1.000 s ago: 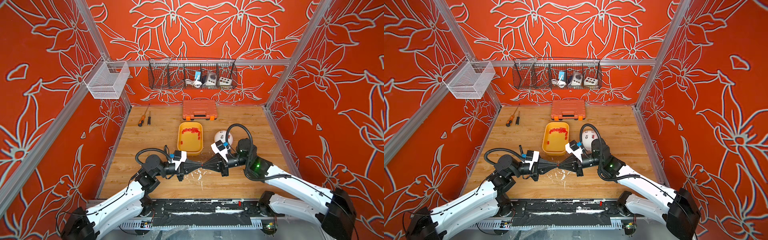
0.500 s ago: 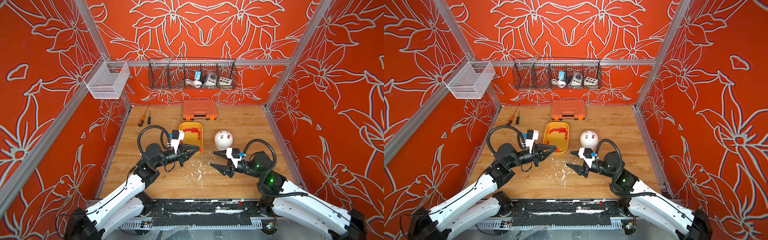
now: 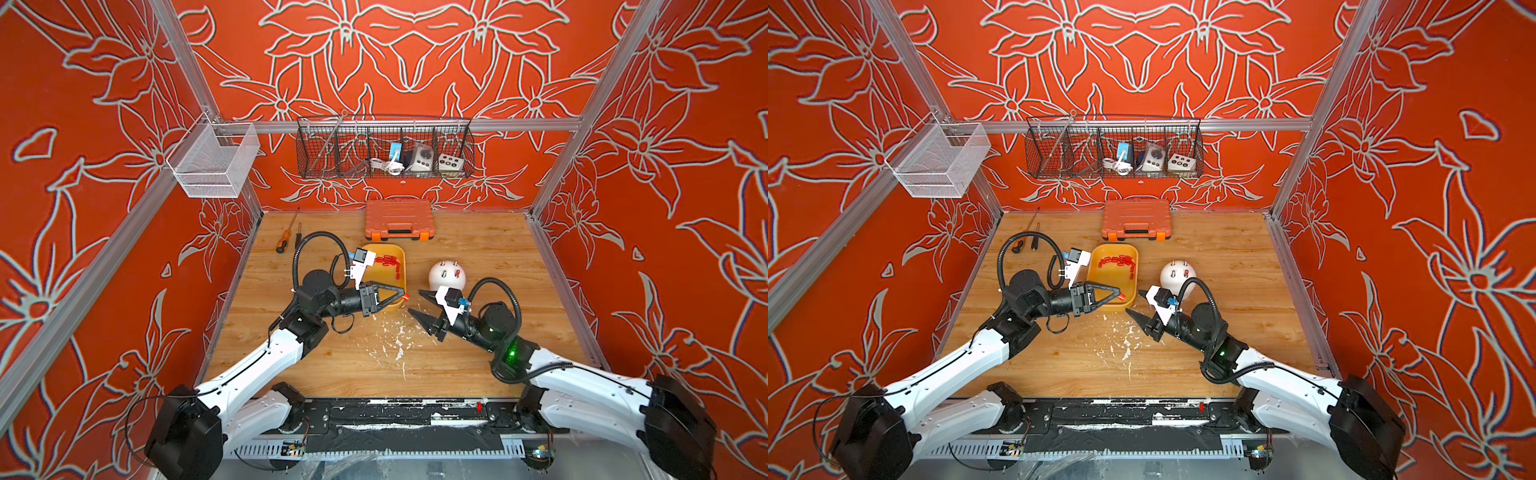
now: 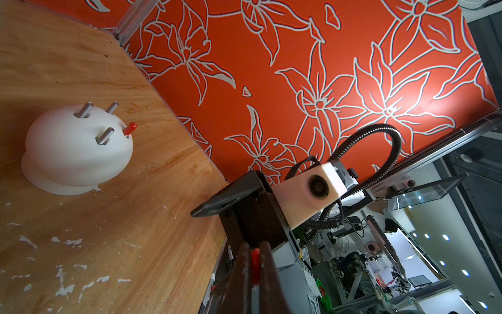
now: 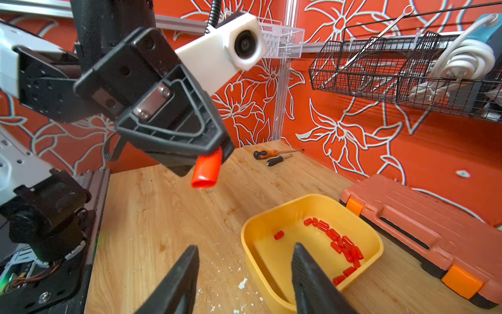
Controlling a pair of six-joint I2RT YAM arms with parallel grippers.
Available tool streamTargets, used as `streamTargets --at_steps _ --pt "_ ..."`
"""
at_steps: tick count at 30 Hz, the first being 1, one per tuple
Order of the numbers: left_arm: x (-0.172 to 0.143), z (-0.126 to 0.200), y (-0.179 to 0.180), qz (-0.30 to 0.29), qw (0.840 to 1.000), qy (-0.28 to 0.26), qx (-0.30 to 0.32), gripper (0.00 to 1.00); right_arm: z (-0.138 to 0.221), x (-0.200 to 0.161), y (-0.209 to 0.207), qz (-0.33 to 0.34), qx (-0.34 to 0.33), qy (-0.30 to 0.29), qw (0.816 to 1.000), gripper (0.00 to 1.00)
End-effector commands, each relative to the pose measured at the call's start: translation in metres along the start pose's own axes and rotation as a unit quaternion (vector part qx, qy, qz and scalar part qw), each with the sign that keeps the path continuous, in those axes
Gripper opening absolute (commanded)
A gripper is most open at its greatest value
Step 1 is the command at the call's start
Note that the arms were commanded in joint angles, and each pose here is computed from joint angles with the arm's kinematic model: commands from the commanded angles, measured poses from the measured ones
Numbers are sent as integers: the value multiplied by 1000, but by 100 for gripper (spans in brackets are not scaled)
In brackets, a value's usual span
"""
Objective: Cover the protruding screws with screw protection sleeves
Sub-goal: Pick up the screw protection sleeve from the center of the board.
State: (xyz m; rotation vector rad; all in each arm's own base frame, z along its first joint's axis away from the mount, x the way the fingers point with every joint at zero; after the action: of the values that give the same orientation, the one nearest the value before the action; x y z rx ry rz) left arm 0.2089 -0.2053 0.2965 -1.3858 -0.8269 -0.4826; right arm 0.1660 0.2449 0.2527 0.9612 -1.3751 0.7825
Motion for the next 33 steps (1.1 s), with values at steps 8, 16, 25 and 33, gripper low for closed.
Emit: streamTargets --at_steps 8,16,25,33 --pt "5 2 -13 -20 999 2 -31 0 -4 42 15 29 52 -68 996 54" --pt "3 2 -9 -19 999 2 -25 0 -8 45 22 34 84 -59 994 43" --pt "2 3 -10 -26 999 2 -23 0 -13 44 22 30 91 -54 994 21" --pt "1 4 -9 -29 999 0 -18 0 -10 45 23 29 92 -54 994 5"
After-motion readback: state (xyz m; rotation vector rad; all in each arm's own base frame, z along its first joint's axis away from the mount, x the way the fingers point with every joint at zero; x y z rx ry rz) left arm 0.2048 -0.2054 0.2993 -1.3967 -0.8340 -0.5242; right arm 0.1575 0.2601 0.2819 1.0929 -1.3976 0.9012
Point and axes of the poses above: each gripper's point midway between its finger pads, its own z axis back along the fingers, its own y axis along the line the jaws close on, x = y × z, the point moved 6 cm from there along z, back along the fingers, and after that the axes turned 9 degrees about -z, right-handed, at the moved point
